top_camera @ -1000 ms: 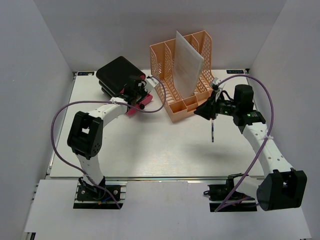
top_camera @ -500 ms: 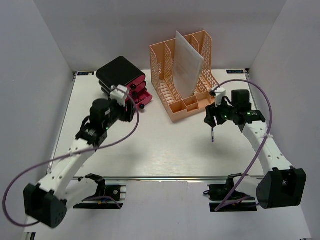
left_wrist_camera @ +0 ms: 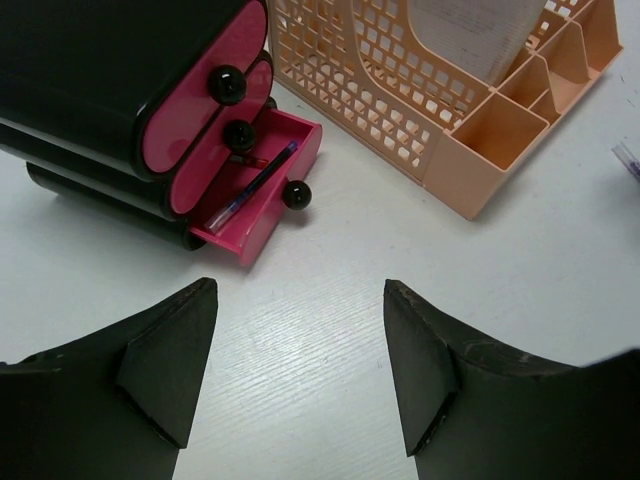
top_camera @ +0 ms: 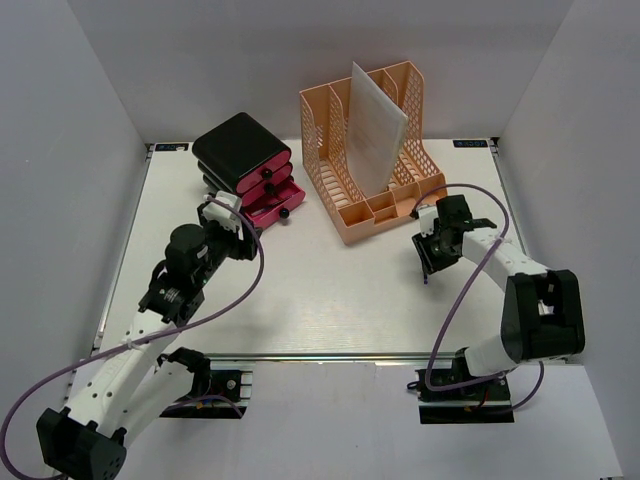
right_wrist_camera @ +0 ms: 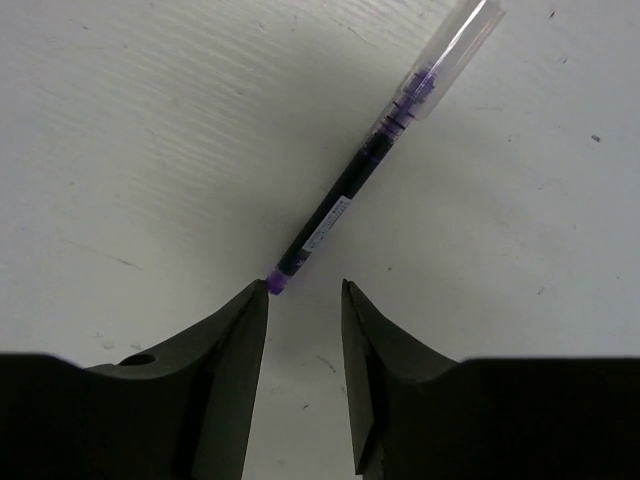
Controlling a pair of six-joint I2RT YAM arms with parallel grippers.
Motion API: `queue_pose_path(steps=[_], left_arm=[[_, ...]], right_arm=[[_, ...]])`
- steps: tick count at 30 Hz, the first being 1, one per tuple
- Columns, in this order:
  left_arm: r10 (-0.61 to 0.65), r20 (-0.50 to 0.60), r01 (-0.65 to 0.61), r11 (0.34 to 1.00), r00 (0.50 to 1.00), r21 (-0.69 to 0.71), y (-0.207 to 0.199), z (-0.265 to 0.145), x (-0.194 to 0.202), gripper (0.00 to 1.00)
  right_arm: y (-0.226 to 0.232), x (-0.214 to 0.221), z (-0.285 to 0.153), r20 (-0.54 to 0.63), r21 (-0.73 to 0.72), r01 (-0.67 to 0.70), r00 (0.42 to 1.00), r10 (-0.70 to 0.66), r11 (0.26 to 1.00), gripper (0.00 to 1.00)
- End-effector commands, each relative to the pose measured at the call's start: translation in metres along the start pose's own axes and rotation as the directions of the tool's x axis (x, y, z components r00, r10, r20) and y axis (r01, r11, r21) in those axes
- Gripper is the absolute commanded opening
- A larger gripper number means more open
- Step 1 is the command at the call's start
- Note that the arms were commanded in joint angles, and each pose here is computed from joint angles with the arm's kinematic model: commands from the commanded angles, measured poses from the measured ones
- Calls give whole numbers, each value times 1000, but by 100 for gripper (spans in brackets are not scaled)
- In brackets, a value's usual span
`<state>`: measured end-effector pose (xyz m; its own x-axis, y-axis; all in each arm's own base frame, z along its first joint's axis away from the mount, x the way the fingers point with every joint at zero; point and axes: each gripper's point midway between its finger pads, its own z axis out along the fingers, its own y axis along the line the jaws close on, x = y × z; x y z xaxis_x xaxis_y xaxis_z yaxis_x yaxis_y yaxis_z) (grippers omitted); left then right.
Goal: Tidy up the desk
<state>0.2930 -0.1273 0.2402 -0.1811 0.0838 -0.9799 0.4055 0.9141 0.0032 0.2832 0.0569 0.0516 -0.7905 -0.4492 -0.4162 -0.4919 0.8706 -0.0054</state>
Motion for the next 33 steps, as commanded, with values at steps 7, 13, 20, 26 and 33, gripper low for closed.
queue_pose_path(steps=[7,13,20,26,33], left_arm=[[-7,39,8,1000,999,-24,4,-6,-13,77],[-7,45,9,999,999,-34,6,-7,-14,77],[23,38,-22,999,999,-43,9,-6,-12,77],[23,40,-21,998,999,-53,10,-6,-12,77],[23,36,-21,998,999,-59,11,-7,-11,77]], right_arm=[[-14,-12,26,8,59,-56,998,56,997,39],[-17,-22,40,25,57,-96,995,95,994,38],[-29,-32,47,55,116,-125,991,119,985,37],[-31,-10,58,-22,132,-117,992,121,984,19],[-23,11,51,-78,99,-52,995,60,994,0]])
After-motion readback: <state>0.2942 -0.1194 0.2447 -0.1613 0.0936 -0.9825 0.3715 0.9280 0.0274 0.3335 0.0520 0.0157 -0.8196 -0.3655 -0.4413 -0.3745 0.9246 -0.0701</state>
